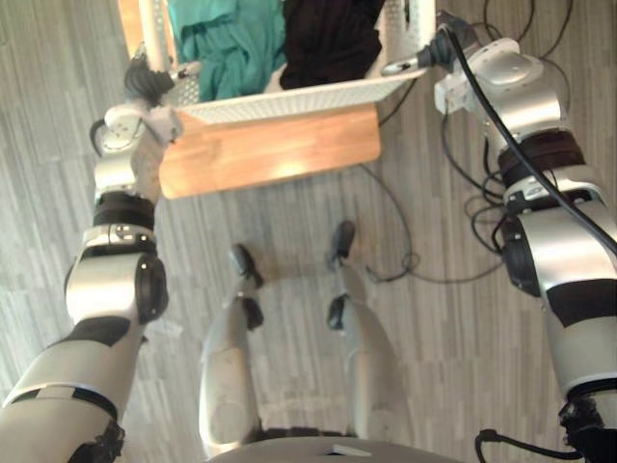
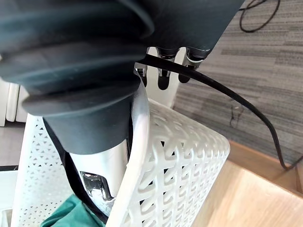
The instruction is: Pick up the laundry basket with both hands and put the clothes into the washing machine.
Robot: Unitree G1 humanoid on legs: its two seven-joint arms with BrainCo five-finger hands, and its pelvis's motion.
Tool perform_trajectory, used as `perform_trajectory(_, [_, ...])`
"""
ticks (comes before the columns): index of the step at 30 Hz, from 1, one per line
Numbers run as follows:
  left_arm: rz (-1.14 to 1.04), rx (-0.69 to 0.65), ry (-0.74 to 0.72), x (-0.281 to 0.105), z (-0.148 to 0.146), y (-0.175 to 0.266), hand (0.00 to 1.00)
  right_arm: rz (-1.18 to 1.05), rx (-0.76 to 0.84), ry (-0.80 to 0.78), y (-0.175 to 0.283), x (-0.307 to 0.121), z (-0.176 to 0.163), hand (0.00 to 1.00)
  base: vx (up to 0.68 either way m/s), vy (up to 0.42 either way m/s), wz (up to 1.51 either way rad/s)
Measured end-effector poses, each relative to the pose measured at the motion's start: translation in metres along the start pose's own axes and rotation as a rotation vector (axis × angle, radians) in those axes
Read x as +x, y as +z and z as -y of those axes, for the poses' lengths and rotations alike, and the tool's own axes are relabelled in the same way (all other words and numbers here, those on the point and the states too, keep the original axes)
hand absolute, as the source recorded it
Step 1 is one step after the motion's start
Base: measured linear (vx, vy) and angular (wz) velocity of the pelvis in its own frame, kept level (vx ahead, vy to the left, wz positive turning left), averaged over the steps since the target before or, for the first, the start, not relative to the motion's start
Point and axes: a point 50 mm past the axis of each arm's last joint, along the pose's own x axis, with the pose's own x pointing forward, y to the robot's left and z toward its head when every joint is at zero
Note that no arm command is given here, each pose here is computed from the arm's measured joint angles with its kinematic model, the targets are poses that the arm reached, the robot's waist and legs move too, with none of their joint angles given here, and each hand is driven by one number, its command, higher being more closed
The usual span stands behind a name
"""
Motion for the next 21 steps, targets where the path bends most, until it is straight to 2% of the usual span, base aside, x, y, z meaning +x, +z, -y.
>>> perform_trajectory(1, [-0.002, 0.005, -0.004, 0.000, 0.001, 0.000, 1.00, -0.012, -0.024, 0.000, -0.001, -0.001, 0.002, 1.00, 0.01, 0.023, 0.18])
perform_trajectory(5, [-0.017, 0.028, -0.023, 0.001, 0.012, -0.005, 1.00, -0.053, -0.073, -0.039, -0.010, -0.006, 0.014, 1.00, 0.01, 0.025, 0.18])
perform_trajectory(13, [-0.049, 0.093, -0.011, 0.001, 0.014, -0.008, 1.00, -0.088, -0.049, -0.098, -0.028, -0.012, 0.023, 1.00, 0.00, 0.020, 0.05])
perform_trajectory(21, [-0.073, 0.268, 0.005, -0.005, 0.010, -0.018, 1.00, 0.033, -0.020, -0.247, -0.008, -0.015, 0.022, 1.00, 0.00, -0.015, -0.05])
